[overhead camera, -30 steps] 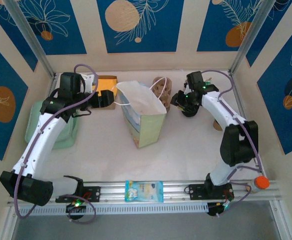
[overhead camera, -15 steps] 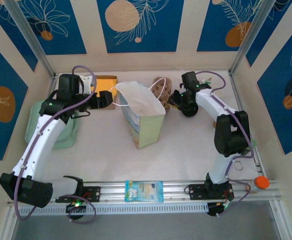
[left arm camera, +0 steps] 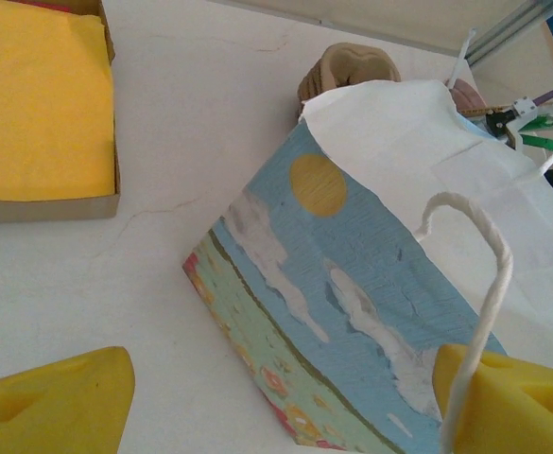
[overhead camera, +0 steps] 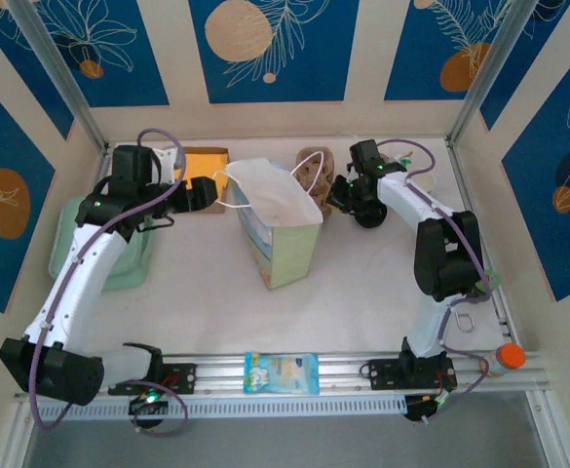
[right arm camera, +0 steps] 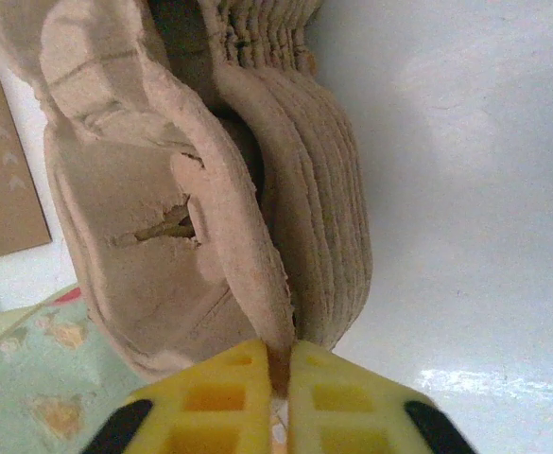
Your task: Pack the takeout coffee
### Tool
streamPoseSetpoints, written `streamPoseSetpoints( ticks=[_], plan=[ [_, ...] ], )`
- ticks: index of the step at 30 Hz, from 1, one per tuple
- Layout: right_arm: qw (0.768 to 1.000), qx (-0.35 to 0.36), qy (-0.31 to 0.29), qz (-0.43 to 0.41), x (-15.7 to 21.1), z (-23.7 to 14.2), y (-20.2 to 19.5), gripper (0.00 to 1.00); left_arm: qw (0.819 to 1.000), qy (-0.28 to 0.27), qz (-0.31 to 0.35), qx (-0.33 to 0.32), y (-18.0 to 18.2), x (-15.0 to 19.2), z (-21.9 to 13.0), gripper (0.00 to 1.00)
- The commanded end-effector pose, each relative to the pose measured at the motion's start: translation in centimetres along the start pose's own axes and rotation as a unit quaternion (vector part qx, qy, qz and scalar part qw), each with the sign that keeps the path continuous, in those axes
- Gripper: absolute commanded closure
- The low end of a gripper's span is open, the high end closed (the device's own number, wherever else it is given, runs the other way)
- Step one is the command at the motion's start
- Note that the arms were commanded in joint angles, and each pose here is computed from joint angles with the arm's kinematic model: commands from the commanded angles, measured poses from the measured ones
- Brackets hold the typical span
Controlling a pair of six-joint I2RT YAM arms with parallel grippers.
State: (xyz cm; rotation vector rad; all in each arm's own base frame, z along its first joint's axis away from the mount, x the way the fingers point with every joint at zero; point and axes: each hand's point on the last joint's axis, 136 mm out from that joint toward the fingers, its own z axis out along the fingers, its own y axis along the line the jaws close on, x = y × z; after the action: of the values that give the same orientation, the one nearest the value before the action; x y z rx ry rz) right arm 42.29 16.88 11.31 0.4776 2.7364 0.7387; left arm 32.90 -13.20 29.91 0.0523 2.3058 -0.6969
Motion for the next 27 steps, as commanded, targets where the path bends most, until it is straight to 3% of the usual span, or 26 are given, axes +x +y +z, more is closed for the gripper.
streamPoseSetpoints(
  ticks=[1,10,18,27],
  plan=[
    [1.0,-0.019,-0.007,-0.005,-0.3,-1.2,1.4,0.97,1.0,-0.013,0.001,0.005,0.0,-0.2,-0.8,0.18],
    [0.999,-0.04,-0.031,-0.008,-1.0,-4.8,2.2,1.0,1.0,-0.015,0.0,0.006,0.1,-0.2,-1.0,0.18],
    [0.995,-0.098,0.003,-0.017,-0.2,-6.6,3.4,1.0,1.0,-0.017,-0.002,0.009,0.2,-0.5,-0.9,0.19],
    [0.994,-0.109,0.029,-0.01,-0.2,-7.0,1.3,1.0,1.0,-0.014,-0.006,0.011,0.4,-0.4,-0.6,0.19]
  ],
)
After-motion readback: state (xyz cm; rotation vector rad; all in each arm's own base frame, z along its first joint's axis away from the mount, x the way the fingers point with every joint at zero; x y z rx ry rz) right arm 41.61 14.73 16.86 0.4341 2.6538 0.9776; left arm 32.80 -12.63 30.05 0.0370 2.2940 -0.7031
